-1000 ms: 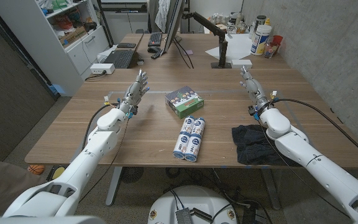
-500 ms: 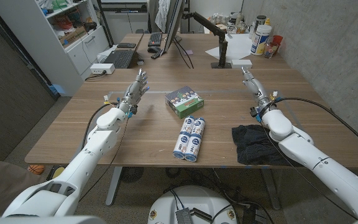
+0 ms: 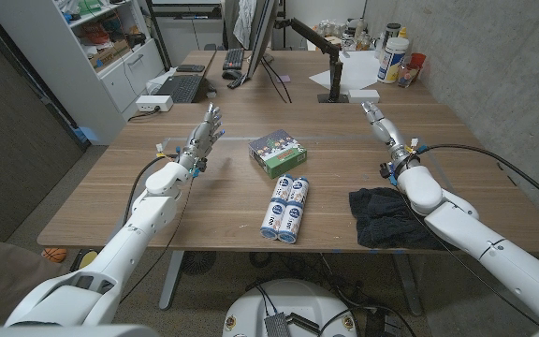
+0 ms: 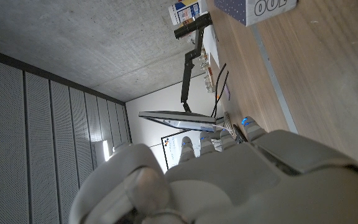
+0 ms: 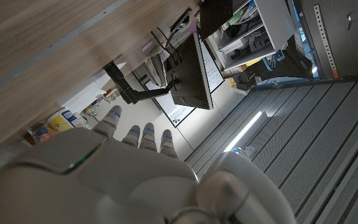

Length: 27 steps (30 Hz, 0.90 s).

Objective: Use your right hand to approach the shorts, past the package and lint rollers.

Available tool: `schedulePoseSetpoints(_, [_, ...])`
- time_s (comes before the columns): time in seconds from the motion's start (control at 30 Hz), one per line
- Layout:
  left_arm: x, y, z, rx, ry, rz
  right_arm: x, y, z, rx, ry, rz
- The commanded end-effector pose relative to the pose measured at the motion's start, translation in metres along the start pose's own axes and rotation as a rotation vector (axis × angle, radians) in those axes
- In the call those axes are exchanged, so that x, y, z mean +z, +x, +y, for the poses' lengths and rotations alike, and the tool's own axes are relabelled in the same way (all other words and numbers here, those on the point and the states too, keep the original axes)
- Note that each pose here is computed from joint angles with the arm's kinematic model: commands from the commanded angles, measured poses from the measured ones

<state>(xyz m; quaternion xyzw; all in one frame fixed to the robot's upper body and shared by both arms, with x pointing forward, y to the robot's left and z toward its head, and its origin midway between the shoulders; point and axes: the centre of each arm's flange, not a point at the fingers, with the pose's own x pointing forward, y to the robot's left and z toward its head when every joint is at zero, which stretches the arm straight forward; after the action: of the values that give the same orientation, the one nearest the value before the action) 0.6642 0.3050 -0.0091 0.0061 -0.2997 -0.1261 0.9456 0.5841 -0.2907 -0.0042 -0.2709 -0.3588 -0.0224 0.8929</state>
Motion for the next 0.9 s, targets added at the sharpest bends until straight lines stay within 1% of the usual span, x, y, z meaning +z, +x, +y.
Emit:
schedulePoseSetpoints(0.03, [-0.002,0.003,-0.002,-0.005,-0.007,-0.002,0.004,-0.005,-0.002,0.001,-0.097,0.001])
schedulePoseSetpoints(0.1, [-0.002,0.003,-0.002,-0.006,-0.007,-0.002,0.004,-0.005,-0.002,0.001,-0.097,0.002])
schedulePoseSetpoints(0.13, [-0.002,0.004,-0.003,-0.010,-0.006,-0.002,0.006,-0.007,-0.003,0.002,-0.131,-0.003])
schedulePoseSetpoints(0.5, [-0.001,0.005,-0.004,-0.012,-0.004,-0.003,0.006,-0.014,-0.006,0.006,-0.174,0.000])
schedulePoseSetpoints(0.53, [-0.001,0.005,-0.005,0.004,-0.009,-0.015,0.006,-0.016,-0.007,0.006,-0.198,0.003])
schedulePoseSetpoints(0.6, [-0.001,0.005,-0.005,0.005,-0.009,-0.016,0.006,-0.016,-0.007,0.006,-0.200,0.004])
schedulePoseSetpoints(0.63, [-0.001,0.004,-0.005,0.003,-0.007,-0.013,0.005,-0.020,-0.009,0.005,-0.214,0.009])
schedulePoseSetpoints(0.8, [-0.001,0.004,-0.005,-0.004,-0.017,-0.010,0.004,-0.023,-0.010,0.009,-0.217,0.019])
schedulePoseSetpoints(0.83, [0.000,0.004,-0.005,-0.002,0.003,-0.014,0.004,-0.024,-0.012,0.011,-0.224,0.020])
schedulePoseSetpoints(0.9, [0.000,0.004,-0.005,-0.001,0.003,-0.014,0.004,-0.024,-0.012,0.011,-0.224,0.020])
